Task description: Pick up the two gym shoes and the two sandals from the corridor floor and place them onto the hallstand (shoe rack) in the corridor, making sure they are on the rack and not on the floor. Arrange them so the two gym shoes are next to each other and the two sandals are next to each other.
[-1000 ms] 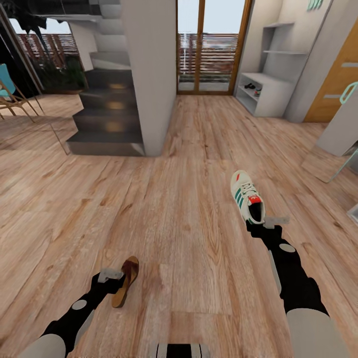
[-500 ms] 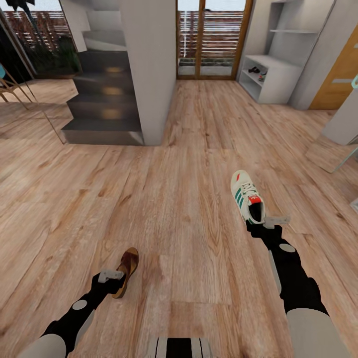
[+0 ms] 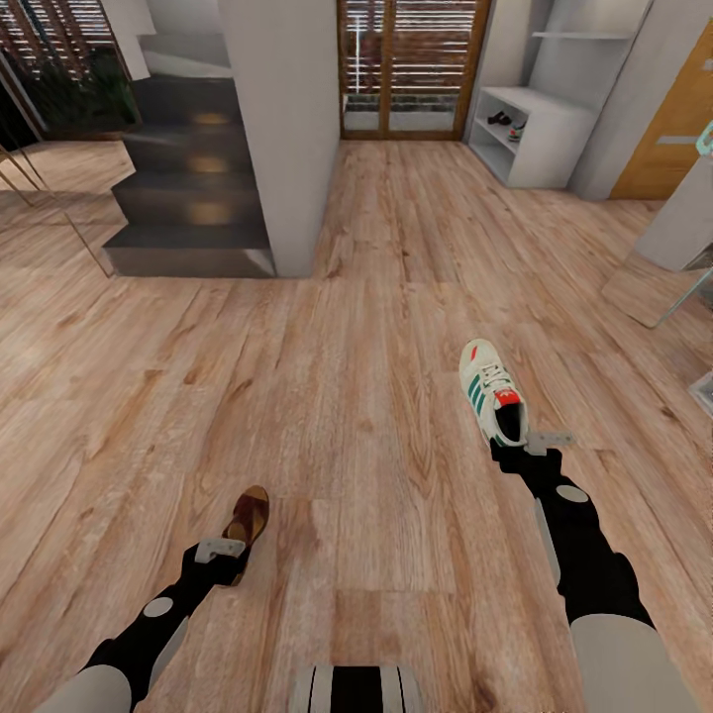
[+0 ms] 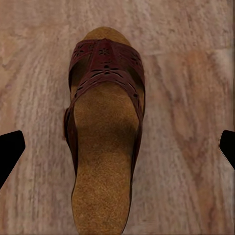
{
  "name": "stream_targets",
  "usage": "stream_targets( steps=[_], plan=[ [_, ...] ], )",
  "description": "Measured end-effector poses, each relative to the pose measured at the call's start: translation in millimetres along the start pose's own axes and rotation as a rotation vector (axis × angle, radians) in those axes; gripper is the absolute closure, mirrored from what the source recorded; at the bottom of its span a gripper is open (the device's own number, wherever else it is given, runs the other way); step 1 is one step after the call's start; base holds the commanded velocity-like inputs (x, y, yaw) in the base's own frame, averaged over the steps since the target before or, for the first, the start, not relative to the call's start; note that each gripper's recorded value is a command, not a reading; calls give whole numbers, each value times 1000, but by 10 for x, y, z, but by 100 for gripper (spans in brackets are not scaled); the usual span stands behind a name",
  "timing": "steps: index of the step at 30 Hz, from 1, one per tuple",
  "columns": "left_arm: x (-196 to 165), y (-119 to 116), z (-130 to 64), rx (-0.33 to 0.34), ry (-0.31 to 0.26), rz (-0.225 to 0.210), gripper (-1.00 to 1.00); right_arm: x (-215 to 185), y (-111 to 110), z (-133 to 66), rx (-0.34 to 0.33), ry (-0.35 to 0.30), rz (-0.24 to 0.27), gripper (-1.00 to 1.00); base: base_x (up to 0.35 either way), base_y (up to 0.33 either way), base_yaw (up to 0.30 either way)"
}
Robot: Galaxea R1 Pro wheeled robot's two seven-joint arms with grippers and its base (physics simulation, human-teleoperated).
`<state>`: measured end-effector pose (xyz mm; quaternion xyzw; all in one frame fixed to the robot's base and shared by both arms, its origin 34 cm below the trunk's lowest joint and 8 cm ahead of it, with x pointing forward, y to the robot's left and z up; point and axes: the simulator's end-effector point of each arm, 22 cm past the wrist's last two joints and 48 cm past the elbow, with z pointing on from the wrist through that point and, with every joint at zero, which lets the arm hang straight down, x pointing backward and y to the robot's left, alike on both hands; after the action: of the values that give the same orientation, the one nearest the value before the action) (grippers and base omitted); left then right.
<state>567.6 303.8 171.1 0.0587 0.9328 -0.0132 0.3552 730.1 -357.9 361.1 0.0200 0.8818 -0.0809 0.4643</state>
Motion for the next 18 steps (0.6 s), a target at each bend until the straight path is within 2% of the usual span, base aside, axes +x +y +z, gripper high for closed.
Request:
stream_targets(
  steps=[6, 9, 18],
  plan=[
    [-39, 24, -1, -8, -19, 3, -100, -9, 3, 0, 0, -3, 1, 100, 0, 0, -16],
    [-52, 38, 5, -13, -32, 6, -100, -107, -19, -10, 5, -26, -2, 100, 0, 0, -3],
    [145, 48, 61, -14, -4, 5, -100, 40, -1, 71, 6, -9, -9, 100, 0, 0, 0]
  ],
)
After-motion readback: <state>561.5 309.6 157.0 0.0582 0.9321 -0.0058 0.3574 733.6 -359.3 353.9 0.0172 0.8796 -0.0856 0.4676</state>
